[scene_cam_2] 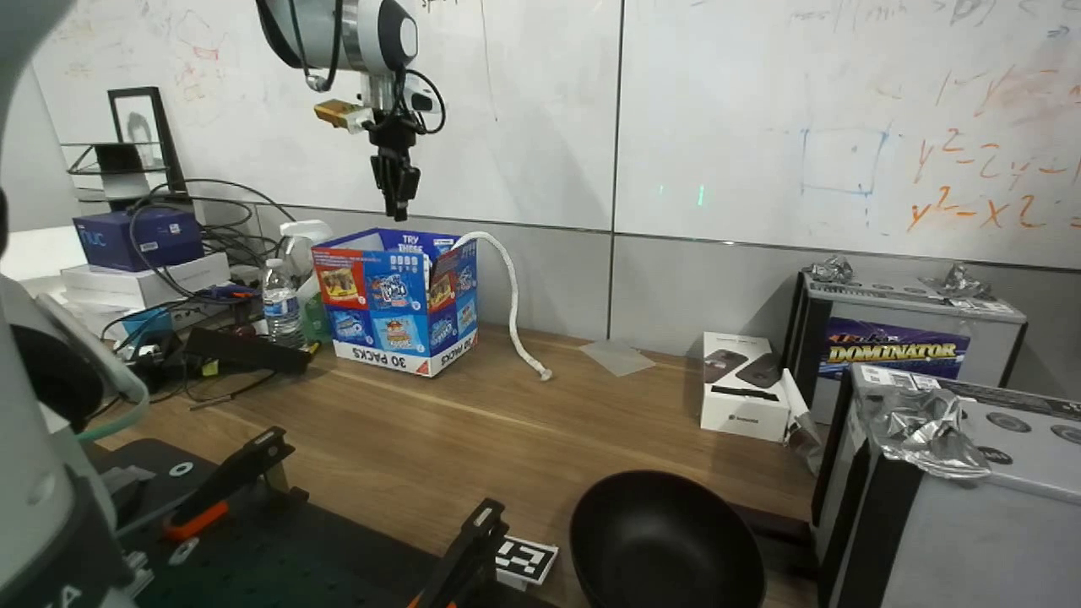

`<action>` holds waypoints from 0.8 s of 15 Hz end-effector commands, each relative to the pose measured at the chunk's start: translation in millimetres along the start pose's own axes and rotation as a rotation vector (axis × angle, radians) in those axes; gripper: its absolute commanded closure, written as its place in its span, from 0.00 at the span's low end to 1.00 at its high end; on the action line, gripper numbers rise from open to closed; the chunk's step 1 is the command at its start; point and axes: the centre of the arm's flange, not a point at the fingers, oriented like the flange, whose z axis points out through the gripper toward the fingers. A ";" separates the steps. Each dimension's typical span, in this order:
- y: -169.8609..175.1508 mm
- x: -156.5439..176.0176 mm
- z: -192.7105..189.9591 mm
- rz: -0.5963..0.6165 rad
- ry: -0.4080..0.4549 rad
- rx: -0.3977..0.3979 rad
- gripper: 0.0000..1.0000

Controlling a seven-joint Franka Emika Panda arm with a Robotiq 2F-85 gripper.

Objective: Put the ropes in the carton box

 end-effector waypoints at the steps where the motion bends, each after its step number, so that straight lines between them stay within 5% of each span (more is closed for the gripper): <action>1: -4.1 23.3 6.7 -0.056 0.013 0.010 0.35; 6: 2.7 46.4 7.1 0.017 0.087 -0.004 0.00; 12: 13.9 102.8 18.2 0.336 0.167 0.024 0.00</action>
